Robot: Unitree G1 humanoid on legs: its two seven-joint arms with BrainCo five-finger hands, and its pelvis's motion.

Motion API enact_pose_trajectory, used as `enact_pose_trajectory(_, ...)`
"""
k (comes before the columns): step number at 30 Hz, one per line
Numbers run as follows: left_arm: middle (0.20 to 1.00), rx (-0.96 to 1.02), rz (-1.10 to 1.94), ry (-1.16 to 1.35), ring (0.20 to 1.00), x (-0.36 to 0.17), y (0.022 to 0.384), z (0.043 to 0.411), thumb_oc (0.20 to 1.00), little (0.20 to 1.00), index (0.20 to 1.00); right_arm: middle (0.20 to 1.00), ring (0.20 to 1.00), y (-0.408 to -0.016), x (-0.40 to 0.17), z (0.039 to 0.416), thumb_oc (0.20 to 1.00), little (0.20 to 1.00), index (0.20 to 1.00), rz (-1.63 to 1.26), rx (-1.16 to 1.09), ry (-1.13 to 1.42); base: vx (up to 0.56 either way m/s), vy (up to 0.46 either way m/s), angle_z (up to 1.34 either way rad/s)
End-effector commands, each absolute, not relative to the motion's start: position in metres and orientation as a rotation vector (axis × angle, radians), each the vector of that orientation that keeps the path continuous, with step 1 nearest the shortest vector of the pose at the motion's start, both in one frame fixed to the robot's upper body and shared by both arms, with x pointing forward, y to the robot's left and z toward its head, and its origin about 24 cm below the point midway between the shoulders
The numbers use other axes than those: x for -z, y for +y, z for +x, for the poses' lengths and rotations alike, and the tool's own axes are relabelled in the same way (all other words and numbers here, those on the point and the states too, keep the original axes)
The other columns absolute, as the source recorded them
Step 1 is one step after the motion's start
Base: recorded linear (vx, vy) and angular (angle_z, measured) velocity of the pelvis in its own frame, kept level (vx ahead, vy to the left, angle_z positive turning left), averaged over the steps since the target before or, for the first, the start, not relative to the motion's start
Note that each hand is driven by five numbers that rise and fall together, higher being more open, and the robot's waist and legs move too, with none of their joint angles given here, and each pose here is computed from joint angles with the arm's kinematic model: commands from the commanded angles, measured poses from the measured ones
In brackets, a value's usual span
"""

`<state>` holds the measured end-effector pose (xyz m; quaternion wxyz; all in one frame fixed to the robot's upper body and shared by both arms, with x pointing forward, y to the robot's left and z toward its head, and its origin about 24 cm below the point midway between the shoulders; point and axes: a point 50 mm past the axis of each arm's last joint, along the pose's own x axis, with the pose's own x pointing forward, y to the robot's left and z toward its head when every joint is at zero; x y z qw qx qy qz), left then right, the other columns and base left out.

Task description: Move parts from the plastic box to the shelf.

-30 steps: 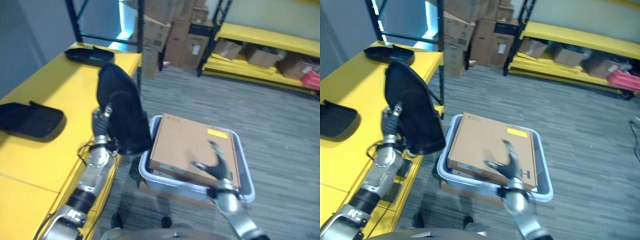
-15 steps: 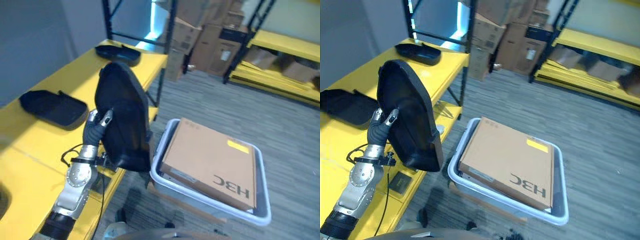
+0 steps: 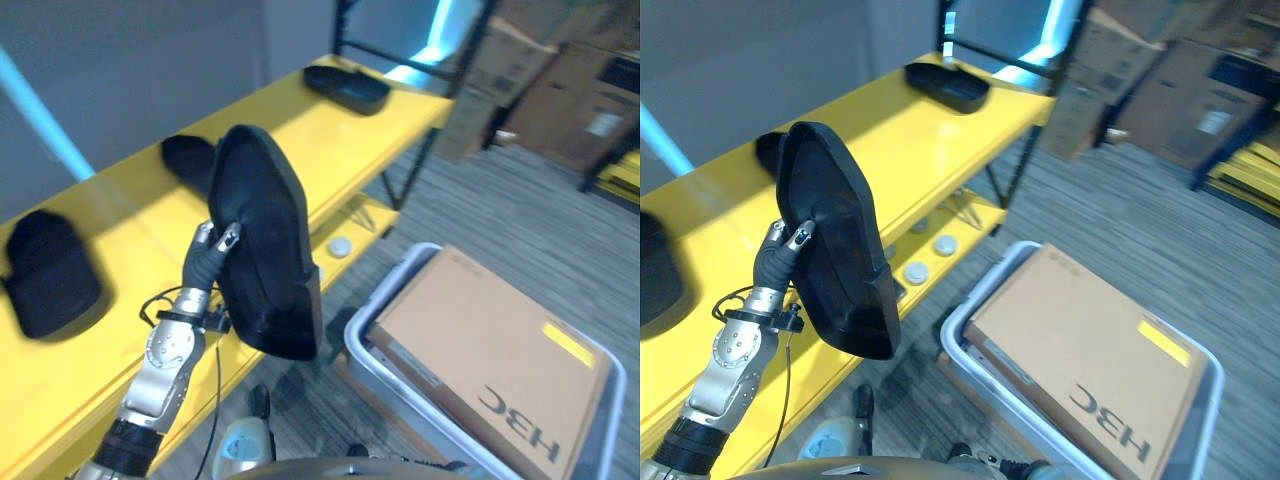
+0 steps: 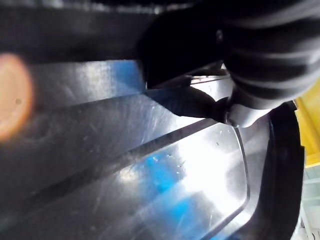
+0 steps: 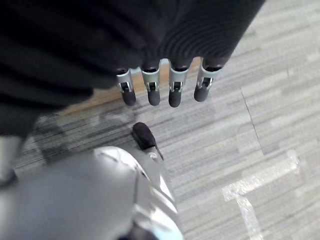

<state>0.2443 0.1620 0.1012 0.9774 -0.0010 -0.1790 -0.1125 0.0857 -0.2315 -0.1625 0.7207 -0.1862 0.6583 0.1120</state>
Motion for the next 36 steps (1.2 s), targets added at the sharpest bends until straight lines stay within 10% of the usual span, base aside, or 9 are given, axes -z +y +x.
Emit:
enact_pose_trajectory(1, 0.2, 0.273, 0.108, -0.724, 0.2, -0.164, 0.154, 0.247, 0.2, 0.2, 0.2, 1.0, 1.0, -0.238, 0.157, 0.107, 1.0, 1.0, 1.0, -0.245, -0.029, 1.433, -0.14, -0.019, 1.51)
enact_pose_trajectory(21, 0.2, 0.429, -0.013, -0.875, 0.2, -0.197, 0.137, 0.243, 0.2, 0.2, 0.2, 1.0, 1.0, -0.239, 0.164, 0.08, 1.0, 1.0, 1.0, -0.208, 0.231, 1.47, -0.17, 0.116, 0.74)
enact_pose_trajectory(36, 0.2, 0.364, -0.041, -0.751, 0.2, -0.189, 0.145, 0.247, 0.2, 0.2, 0.2, 1.0, 1.0, -0.252, 0.162, 0.06, 1.0, 1.0, 1.0, -0.281, 0.003, 1.646, -0.03, 0.125, 0.6)
